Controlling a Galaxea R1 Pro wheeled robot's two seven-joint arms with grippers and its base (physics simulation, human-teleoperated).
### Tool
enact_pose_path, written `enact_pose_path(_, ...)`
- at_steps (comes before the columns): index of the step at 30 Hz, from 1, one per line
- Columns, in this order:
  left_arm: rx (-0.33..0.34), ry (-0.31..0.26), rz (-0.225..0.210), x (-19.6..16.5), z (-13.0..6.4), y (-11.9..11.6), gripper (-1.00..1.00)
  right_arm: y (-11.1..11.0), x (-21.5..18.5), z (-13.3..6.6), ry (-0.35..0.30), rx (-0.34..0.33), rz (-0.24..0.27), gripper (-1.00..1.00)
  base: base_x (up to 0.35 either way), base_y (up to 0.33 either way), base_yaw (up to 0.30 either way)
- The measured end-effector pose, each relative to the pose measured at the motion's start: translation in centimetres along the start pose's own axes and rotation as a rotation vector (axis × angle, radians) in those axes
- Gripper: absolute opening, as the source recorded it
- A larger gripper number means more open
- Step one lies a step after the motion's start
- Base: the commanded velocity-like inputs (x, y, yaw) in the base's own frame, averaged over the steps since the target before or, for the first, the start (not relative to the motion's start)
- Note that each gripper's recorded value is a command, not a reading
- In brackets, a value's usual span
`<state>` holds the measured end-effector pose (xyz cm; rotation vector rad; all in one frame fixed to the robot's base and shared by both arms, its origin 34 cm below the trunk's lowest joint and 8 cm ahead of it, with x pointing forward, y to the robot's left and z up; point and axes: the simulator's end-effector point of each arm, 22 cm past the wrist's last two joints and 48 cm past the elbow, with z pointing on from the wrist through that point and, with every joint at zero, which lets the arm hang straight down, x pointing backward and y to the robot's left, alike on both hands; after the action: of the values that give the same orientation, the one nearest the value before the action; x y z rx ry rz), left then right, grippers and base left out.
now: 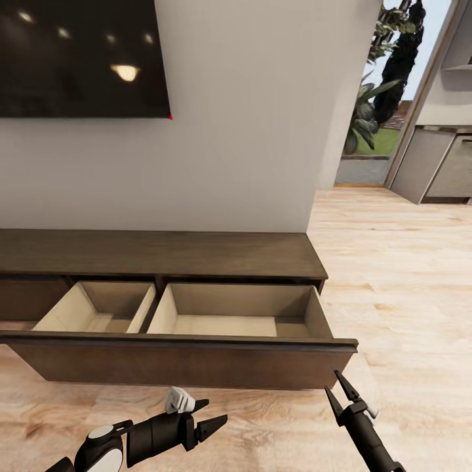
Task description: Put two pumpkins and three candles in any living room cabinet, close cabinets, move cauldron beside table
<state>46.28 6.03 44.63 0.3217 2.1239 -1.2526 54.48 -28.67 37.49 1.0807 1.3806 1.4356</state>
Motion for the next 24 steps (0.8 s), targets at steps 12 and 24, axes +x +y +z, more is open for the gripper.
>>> enact_pose_path(12, 0.005, -0.02, 0.025, -1.1, -0.4, -1.0, 1.0, 1.5, -0.1, 0.2, -0.004, -0.026, -0.01, 1.0, 0.0, 0.0, 0.0)
enact_pose_path(24, 0.009, -0.045, 0.066, -2.5, -1.0, -2.2, 1.0, 3.5, -0.2, 0.7, -0.006, -0.058, -0.022, 1.0, 0.0, 0.0, 0.0)
